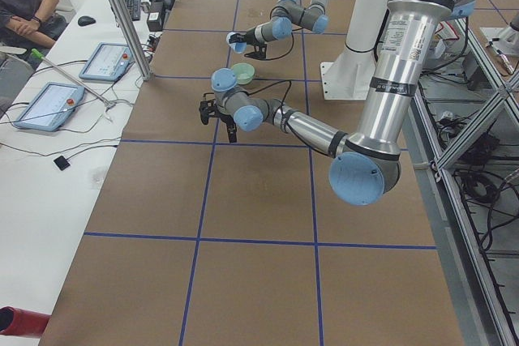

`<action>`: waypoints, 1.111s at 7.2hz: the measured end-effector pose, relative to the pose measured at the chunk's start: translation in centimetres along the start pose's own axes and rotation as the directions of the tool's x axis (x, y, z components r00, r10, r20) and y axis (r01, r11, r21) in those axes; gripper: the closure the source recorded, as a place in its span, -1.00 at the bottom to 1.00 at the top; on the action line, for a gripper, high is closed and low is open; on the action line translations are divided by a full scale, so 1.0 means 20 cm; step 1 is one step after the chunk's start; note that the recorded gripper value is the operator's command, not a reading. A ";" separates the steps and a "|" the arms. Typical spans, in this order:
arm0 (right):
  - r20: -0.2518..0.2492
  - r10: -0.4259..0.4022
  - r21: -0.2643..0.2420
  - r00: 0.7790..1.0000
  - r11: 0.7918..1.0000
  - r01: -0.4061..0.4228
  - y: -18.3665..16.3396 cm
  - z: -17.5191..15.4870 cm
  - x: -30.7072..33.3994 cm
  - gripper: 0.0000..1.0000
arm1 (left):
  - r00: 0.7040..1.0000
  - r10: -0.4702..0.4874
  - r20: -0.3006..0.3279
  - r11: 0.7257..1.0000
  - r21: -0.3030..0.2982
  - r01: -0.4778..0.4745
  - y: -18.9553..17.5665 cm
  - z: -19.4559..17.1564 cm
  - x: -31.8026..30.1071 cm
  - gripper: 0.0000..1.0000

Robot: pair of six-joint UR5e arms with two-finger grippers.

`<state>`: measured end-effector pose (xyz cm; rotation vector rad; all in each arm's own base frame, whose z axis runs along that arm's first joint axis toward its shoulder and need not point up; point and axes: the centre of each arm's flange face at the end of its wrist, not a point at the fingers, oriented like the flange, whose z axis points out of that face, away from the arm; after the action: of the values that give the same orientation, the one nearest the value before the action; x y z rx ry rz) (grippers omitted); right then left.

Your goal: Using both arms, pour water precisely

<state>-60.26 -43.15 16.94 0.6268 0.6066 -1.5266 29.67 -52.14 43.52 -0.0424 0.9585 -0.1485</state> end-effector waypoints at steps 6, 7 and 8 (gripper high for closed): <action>0.046 0.386 0.060 0.921 0.919 -0.389 0.02 -0.09 -0.03 1.00 | 1.000 -0.001 -0.005 1.000 0.000 0.001 0.00 -0.02 0.00 -0.98; 0.104 0.522 0.075 0.846 0.845 -0.530 0.06 -0.12 -0.05 1.00 | 1.000 -0.002 -0.008 1.000 -0.002 0.002 0.00 -0.02 0.00 -0.98; 0.174 0.652 0.085 0.738 0.737 -0.671 0.14 -0.14 -0.05 1.00 | 1.000 -0.003 -0.009 1.000 -0.003 0.003 -0.01 -0.03 0.00 -0.98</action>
<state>-57.36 -40.55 15.66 0.7439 0.1257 -0.9166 29.17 -52.28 43.27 -0.0454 0.9672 -0.1501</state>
